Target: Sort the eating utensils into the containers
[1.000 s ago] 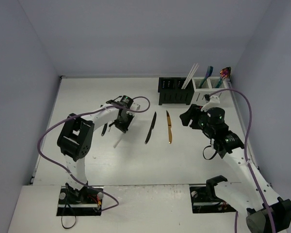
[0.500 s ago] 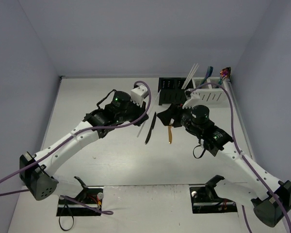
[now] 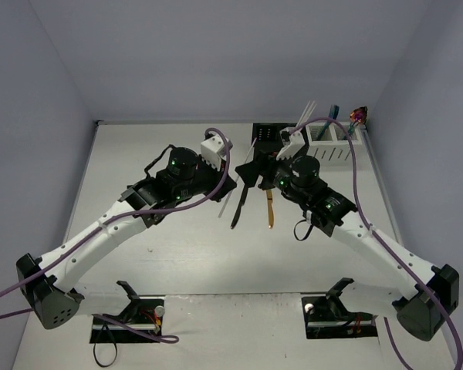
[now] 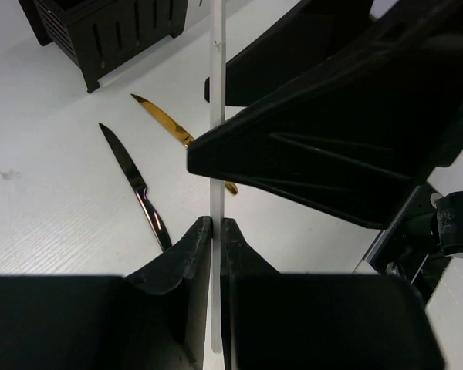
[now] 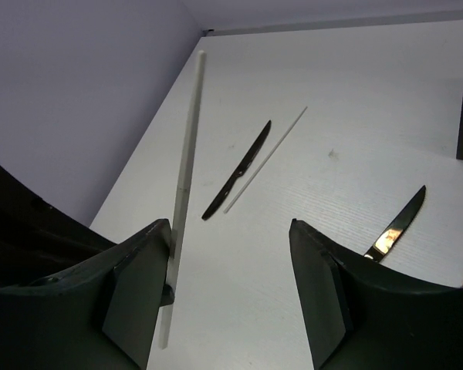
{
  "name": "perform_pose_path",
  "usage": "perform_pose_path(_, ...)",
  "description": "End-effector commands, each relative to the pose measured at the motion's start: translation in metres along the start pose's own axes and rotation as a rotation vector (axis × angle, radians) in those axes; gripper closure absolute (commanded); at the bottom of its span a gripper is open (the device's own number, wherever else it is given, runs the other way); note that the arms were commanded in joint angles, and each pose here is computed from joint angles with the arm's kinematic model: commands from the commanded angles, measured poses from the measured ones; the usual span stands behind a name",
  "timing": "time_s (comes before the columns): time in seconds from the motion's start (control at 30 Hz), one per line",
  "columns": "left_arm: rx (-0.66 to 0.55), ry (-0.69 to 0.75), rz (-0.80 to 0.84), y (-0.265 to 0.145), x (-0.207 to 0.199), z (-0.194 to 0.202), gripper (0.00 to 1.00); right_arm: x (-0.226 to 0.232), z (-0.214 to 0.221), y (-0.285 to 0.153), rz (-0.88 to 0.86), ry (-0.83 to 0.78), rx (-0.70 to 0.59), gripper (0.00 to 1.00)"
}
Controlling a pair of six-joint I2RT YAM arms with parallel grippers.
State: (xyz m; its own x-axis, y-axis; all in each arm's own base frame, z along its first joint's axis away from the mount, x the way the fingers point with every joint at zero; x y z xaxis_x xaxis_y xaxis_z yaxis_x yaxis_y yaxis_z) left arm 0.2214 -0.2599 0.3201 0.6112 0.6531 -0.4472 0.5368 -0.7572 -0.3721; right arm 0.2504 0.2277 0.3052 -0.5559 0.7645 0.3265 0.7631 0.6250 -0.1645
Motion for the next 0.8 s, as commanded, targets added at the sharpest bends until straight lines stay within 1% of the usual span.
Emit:
perform_pose_path(0.0,-0.100,0.016,0.062,-0.010,-0.015,-0.019,1.00,0.016,-0.032,0.011,-0.035,-0.020,-0.124,0.44)
perform_pose_path(0.07,-0.095,0.018,0.056,-0.009,-0.014,-0.017,1.00,0.017,-0.032,0.014,-0.039,-0.020,-0.122,0.51)
perform_pose_path(0.1,-0.094,0.018,0.049,-0.008,-0.012,-0.017,1.00,0.018,-0.032,0.016,-0.042,-0.021,-0.122,0.57)
perform_pose_path(0.3,-0.072,0.019,-0.017,0.001,0.000,-0.008,0.99,0.017,-0.033,0.019,-0.036,-0.041,-0.121,0.97)
perform_pose_path(0.33,-0.070,0.017,-0.039,0.002,0.003,-0.007,0.95,0.017,-0.033,0.020,-0.030,-0.045,-0.122,0.99)
perform_pose_path(0.37,-0.067,0.012,-0.057,0.003,0.006,-0.006,0.89,0.015,-0.034,0.020,-0.018,-0.054,-0.128,1.00)
perform_pose_path(0.4,-0.066,0.008,-0.081,0.004,0.010,-0.005,0.72,0.013,-0.036,0.020,-0.006,-0.064,-0.135,1.00)
perform_pose_path(0.43,-0.066,0.005,-0.109,0.006,0.014,-0.004,0.48,0.011,-0.038,0.020,0.008,-0.075,-0.141,1.00)
perform_pose_path(0.47,-0.071,0.003,-0.133,0.006,0.018,-0.004,0.38,0.007,-0.041,0.021,0.027,-0.091,-0.149,1.00)
perform_pose_path(0.5,-0.077,0.000,-0.159,0.005,0.022,-0.004,0.31,0.003,-0.044,0.021,0.053,-0.110,-0.158,1.00)
perform_pose_path(0.6,-0.091,-0.022,-0.251,0.000,0.042,-0.007,0.25,-0.020,-0.059,0.026,0.151,-0.160,-0.182,1.00)
perform_pose_path(0.67,-0.081,-0.056,-0.306,-0.005,0.057,-0.007,0.23,-0.047,-0.076,0.029,0.225,-0.184,-0.207,1.00)
perform_pose_path(0.77,-0.073,-0.142,-0.449,-0.021,0.106,-0.012,0.23,-0.089,-0.109,0.032,0.350,-0.228,-0.254,1.00)
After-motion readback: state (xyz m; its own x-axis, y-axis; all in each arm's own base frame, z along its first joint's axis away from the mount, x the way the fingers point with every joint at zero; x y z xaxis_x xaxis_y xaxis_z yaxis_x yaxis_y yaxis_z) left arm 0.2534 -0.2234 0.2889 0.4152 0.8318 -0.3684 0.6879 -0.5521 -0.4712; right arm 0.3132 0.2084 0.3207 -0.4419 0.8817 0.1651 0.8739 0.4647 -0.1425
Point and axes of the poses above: each gripper's point midway between its finger pads, its own y axis out along the fingers, its own x axis along the line the jaws close on, z = x × y, the point moved 6 cm from there along -y, back along the fingers, and after that the axes turned 12 degrees about -y, right-handed, at the moved point
